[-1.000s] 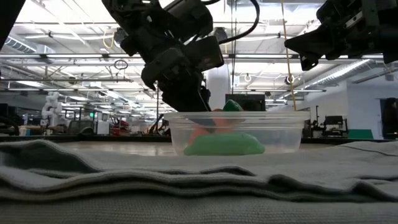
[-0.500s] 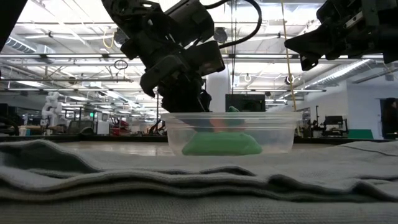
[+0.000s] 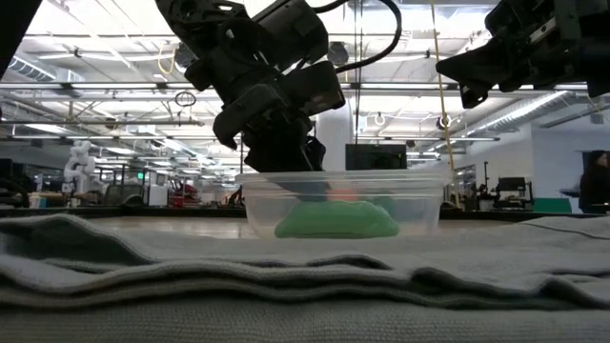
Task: Pick and placing Produce into tupperware
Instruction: Adjust the transparent bin
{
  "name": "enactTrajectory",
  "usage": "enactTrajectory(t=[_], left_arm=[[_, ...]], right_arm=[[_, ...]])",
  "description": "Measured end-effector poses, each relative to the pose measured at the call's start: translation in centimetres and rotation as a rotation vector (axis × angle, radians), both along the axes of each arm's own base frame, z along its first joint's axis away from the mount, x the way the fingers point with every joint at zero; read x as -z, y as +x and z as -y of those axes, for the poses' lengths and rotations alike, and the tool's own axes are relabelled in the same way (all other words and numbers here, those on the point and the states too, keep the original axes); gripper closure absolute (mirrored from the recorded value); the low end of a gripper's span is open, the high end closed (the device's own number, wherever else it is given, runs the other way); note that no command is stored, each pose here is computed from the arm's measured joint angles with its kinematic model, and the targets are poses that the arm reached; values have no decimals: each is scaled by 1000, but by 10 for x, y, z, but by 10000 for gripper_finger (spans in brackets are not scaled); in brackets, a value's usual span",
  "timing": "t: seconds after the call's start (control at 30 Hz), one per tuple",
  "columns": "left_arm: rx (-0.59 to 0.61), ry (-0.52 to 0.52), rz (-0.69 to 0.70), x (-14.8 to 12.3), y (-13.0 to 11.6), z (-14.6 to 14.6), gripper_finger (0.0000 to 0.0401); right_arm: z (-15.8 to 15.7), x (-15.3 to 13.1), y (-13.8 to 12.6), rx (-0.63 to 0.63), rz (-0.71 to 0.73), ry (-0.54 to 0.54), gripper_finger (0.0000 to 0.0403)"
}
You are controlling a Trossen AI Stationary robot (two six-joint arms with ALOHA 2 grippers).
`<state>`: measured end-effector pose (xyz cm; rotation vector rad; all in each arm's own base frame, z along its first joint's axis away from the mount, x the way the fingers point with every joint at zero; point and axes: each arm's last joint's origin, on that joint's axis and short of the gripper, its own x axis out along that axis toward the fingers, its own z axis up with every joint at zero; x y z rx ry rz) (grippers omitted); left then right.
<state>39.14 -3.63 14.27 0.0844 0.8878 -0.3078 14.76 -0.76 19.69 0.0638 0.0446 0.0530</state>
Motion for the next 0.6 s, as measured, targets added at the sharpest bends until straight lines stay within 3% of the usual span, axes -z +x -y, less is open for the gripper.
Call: enactTrajectory(t=[0.13, 0.4, 0.5, 0.6], left_arm=[[21, 15, 32, -12, -2, 0, 171], [40, 24, 149, -64, -16, -1, 175], [12, 9, 157, -80, -24, -4, 203], [-24, 38, 163, -94, -33, -7, 258]], right_arm=[[0, 0, 0, 0, 0, 0, 403], [0, 0, 0, 0, -2, 0, 403], [0, 0, 0, -1, -2, 0, 403], [0, 0, 0, -1, -1, 0, 403]])
